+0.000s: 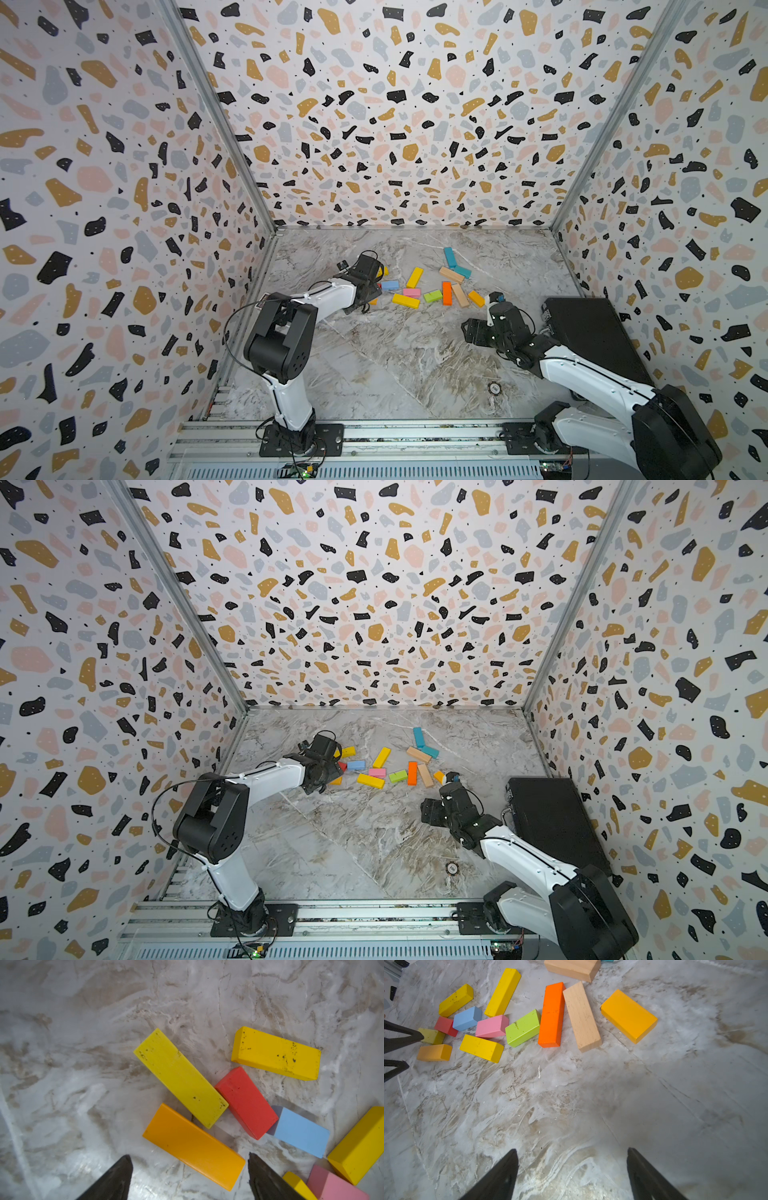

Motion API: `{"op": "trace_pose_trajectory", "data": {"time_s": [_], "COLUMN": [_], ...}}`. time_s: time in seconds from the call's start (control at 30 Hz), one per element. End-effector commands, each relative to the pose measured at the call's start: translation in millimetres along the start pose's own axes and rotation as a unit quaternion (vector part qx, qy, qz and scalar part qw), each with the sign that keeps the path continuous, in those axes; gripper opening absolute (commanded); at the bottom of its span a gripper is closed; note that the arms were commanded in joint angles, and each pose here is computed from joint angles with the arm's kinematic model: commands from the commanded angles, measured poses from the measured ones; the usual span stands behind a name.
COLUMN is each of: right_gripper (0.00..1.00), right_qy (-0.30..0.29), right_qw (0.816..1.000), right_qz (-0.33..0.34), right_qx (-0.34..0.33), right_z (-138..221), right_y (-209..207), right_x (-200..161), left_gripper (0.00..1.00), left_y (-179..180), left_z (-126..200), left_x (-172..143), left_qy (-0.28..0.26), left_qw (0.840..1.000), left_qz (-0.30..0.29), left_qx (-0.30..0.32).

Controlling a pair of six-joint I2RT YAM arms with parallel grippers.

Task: Assemble the letter h with building blocks
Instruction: Adjust the building block at the center of the board.

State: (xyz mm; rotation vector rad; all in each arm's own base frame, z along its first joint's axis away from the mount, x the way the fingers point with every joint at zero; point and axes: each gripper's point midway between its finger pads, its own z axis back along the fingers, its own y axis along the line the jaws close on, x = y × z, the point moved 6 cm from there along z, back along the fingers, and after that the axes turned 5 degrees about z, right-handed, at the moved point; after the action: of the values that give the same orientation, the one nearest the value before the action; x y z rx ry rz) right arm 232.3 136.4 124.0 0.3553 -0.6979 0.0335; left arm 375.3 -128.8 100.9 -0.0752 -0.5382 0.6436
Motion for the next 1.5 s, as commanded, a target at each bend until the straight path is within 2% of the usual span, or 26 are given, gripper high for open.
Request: {"op": "trace_pose_trajectory", "data": {"time_s": [0.0,0.7,0.77,0.97,1.1,1.37,1.47], "right_gripper": [0.84,0.84,0.84,0.84,0.84,0.84,0.84], "right_qy": [-0.007,-0.029,-0.029,-0.032,-0.029,-0.042,-0.044], "right_qw": [1.000,0.999,0.999,0.999,0.999,0.997,0.997], "right_qz": [-0.002,-0.008,-0.008,-0.013,-0.016,-0.019,-0.020], "right_qx": [-0.001,0.029,0.036,0.036,0.041,0.056,0.058], "right_z": [1.9,10.2,10.6,11.8,12.9,21.4,22.7], "right_y": [0.0,6.4,8.2,8.0,9.1,11.9,12.2], "right_x": [0.9,6.0,6.3,6.8,5.9,9.2,9.2], "left_gripper": [0.86,0.77,0.73,0.60,0.54,0.36,0.33], "left_y": [-0.1,-4.8,-4.1,3.2,9.9,22.6,27.3], "left_z": [-1.5,-25.0,-27.2,-20.3,-13.3,4.4,9.6], "left_x": [-3.2,-24.2,-26.6,-29.9,-38.5,-61.3,-69.4], "left_qy": [-0.003,0.028,0.033,0.045,0.072,0.142,0.171], "left_qw": [0.999,0.998,0.998,0.997,0.993,0.974,0.961], "left_qz": [0.021,0.017,0.008,-0.041,-0.081,-0.179,-0.216], "left_qx": [0.029,0.052,0.051,0.054,0.040,-0.005,-0.012]}}
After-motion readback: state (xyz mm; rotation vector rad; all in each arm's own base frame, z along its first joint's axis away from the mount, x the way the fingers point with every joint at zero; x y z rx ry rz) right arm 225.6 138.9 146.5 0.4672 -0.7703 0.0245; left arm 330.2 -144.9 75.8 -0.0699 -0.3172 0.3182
